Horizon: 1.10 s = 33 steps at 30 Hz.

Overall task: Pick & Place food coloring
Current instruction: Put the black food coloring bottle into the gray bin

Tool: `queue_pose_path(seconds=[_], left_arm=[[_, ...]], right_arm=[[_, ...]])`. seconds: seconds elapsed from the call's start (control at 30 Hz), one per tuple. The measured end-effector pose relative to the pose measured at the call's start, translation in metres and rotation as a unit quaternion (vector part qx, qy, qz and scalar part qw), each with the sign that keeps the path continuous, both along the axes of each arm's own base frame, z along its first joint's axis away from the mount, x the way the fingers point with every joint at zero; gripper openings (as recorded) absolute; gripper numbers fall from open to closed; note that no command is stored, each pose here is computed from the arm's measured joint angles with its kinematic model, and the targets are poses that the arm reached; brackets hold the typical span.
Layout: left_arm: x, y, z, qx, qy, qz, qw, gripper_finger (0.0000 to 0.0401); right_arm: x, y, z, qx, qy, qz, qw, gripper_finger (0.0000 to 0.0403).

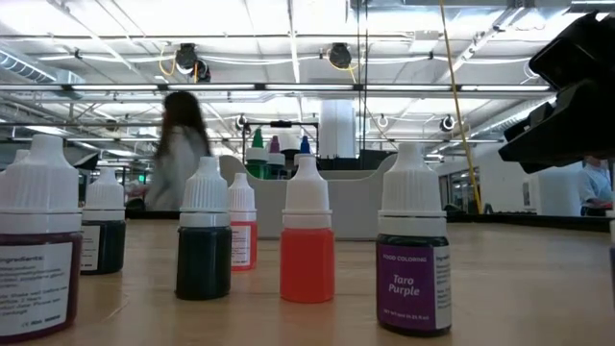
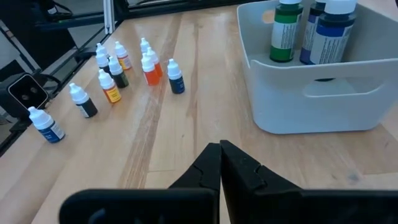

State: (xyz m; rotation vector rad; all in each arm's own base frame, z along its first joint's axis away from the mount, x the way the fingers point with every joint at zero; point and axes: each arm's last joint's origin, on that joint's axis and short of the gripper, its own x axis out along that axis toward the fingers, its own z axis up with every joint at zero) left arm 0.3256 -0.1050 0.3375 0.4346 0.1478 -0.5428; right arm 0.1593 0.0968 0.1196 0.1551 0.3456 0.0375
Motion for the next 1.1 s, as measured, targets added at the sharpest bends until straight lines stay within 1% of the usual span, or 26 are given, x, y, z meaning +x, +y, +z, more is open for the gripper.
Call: queue_pose_path(seconds=[0.1,0.17,0.3,0.4,0.47,0.53,0.67,0.73,0.9,1.03,1.1], left_arm=[[-0.009,0.016,-0.027,-0.066,-0.034,0.035,0.997,0.0125],[-0.014,0.022,-0.045,-0.115,-0.057,0.070,0.989,0.0125],[-0.021,0.022,-0.072,-0.192,-0.084,0.146,0.967,0.0125],[-0.023,0.011,-0.085,-0.215,-0.092,0.230,0.945,0.0125],[-0.023,0.000,-0.091,-0.214,-0.101,0.292,0.927,0.0125],[-0.021,-0.012,-0.100,-0.203,-0.108,0.356,0.906,0.0125],[-0.015,-0.034,-0.112,-0.195,-0.131,0.440,0.867,0.0125],[-0.008,-0.044,-0.120,-0.195,-0.138,0.469,0.850,0.0125],[0.016,-0.063,-0.146,-0.151,-0.138,0.548,0.811,0.0125],[0.037,-0.073,-0.157,-0.110,-0.143,0.601,0.779,0.0125],[0.047,-0.076,-0.160,-0.091,-0.144,0.619,0.767,0.0125]], right_arm=[[0.000,0.000,0.000,0.000,0.000,0.000,1.000,0.0000],[0.000,0.000,0.000,0.000,-0.001,0.000,1.000,0.0000],[0.000,0.000,0.000,0.001,-0.001,0.000,1.000,0.0000],[0.000,0.000,0.000,0.001,-0.001,0.000,1.000,0.0000],[0.000,0.000,0.000,0.001,-0.001,-0.001,1.000,0.0000],[0.000,0.000,0.000,0.001,-0.001,-0.001,1.000,0.0000],[0.000,0.000,0.000,0.000,-0.001,-0.001,1.000,0.0000],[0.000,0.000,0.000,-0.002,-0.002,-0.001,1.000,0.0000],[0.000,0.000,0.001,-0.003,-0.004,-0.001,1.000,0.0000],[0.000,0.000,0.001,-0.001,-0.006,-0.001,1.000,0.0000],[0.000,0.000,0.001,0.000,-0.007,-0.001,1.000,0.0000]])
